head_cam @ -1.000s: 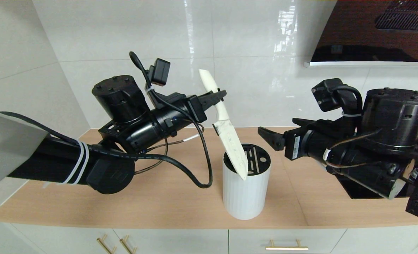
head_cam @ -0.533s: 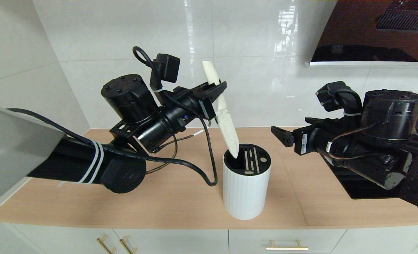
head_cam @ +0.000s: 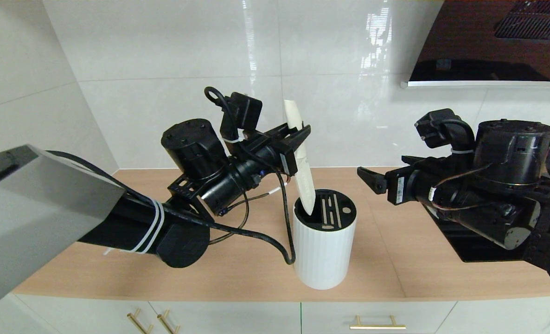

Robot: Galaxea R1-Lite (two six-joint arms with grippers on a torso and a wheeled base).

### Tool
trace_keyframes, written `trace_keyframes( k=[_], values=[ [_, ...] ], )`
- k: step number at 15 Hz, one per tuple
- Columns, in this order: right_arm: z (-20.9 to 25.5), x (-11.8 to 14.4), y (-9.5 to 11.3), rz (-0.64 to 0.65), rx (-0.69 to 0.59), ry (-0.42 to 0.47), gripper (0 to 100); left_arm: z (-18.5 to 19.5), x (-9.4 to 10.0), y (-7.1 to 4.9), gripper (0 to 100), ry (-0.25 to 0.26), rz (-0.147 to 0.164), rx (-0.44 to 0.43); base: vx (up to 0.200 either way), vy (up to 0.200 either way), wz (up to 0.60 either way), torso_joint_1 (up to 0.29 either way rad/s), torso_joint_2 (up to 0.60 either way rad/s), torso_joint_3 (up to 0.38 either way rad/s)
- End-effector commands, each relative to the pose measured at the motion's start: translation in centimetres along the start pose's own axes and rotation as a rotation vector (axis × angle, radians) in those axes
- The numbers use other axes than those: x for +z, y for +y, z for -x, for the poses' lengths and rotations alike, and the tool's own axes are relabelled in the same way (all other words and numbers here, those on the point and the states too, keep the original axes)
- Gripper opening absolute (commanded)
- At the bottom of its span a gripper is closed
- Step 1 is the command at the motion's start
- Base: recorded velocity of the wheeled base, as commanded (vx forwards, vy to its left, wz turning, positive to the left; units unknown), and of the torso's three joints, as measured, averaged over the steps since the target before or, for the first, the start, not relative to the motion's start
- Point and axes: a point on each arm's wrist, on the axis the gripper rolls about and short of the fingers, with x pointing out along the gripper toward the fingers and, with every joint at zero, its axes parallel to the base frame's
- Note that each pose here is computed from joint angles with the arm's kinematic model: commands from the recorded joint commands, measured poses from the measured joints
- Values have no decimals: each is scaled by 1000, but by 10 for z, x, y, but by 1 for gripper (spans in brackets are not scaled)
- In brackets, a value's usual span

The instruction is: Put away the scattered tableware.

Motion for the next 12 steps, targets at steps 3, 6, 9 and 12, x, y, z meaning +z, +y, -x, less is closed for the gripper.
trace_keyframes(
  k=[3,6,9,12],
  values=[
    [0,0,0,0,0,1,100,1,-12,-5,0,37,12,-11,0,0,0,0,0,0],
    [0,0,0,0,0,1,100,1,-25,-11,0,71,24,-24,0,0,0,0,0,0],
    [-1,-1,0,1,-1,4,100,-1,-42,-18,0,110,36,-35,0,0,0,0,0,0],
    [-1,-1,0,1,0,4,100,-3,-57,-24,0,144,45,-40,0,0,0,0,0,0]
  ],
)
